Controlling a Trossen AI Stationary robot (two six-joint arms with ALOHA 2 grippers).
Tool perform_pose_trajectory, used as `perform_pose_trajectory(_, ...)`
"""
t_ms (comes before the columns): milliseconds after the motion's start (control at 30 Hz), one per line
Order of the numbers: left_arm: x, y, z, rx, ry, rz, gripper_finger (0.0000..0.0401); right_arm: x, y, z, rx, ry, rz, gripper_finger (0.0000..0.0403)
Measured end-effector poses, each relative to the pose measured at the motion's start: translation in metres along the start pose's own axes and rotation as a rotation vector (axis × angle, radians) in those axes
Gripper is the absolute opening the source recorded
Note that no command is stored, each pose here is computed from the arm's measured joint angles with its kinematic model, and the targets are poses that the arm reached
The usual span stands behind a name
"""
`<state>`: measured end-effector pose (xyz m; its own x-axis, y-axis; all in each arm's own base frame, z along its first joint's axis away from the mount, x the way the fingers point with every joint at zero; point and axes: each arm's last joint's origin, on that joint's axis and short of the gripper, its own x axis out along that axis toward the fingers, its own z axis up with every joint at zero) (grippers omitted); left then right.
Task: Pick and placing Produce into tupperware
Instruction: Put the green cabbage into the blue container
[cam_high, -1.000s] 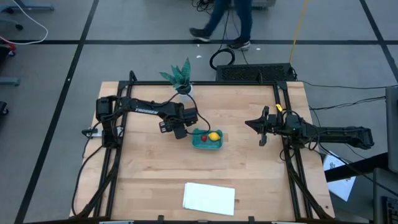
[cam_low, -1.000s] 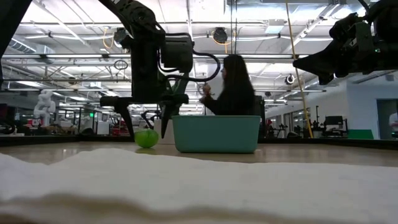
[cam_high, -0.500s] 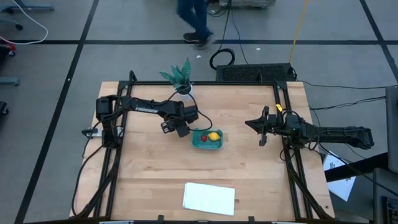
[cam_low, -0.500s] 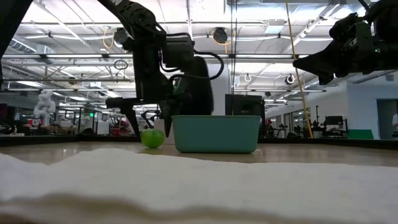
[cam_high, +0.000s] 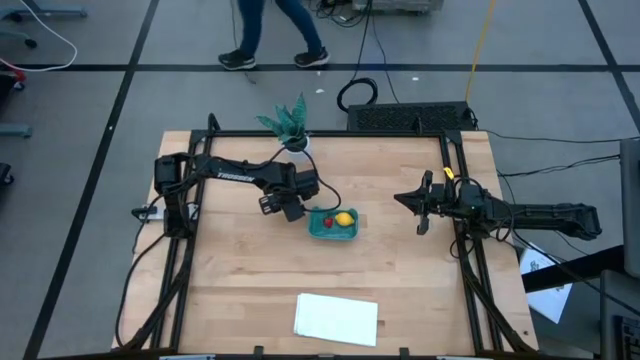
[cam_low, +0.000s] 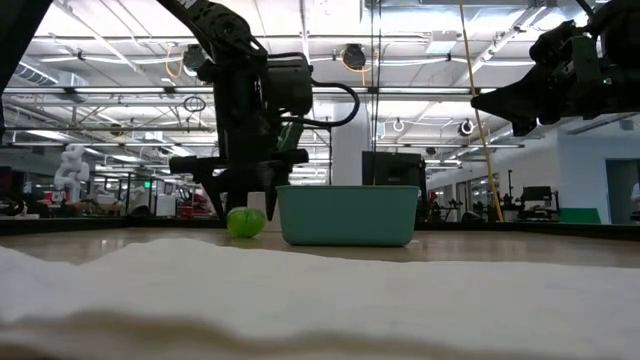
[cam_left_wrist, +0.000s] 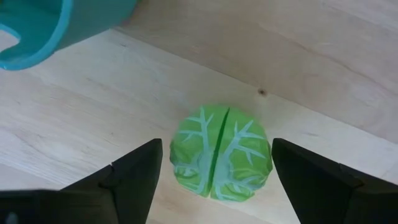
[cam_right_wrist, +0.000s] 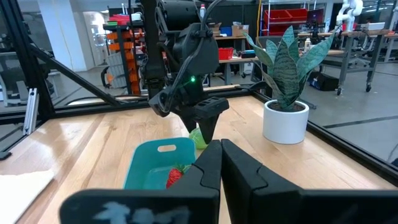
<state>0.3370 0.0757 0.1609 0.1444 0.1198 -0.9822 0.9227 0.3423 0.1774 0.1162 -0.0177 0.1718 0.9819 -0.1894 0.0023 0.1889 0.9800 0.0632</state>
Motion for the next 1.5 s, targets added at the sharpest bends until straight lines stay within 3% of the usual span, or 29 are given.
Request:
perform_pose_trajectory(433,0.0000,0.0001,0.0006,0.004,-0.019,-0.001,0.0307,0.0000,0.0000,0.0000,0.000,0.000,0.000,0.0000)
perform_pose_trajectory(833,-0.0007,0.0002,0.0009,-0.003,-0.034,0.000,0.0217,0.0000,0.0000,0.0000,0.000,0.000,0.000,0.0000)
perform_pose_trajectory(1500,-0.0005,0.0009,-0.0016,-0.116,0.054,0.018,0.0223,0.0000,0.0000,0.0000,-0.004,0.000,0.000,0.0000)
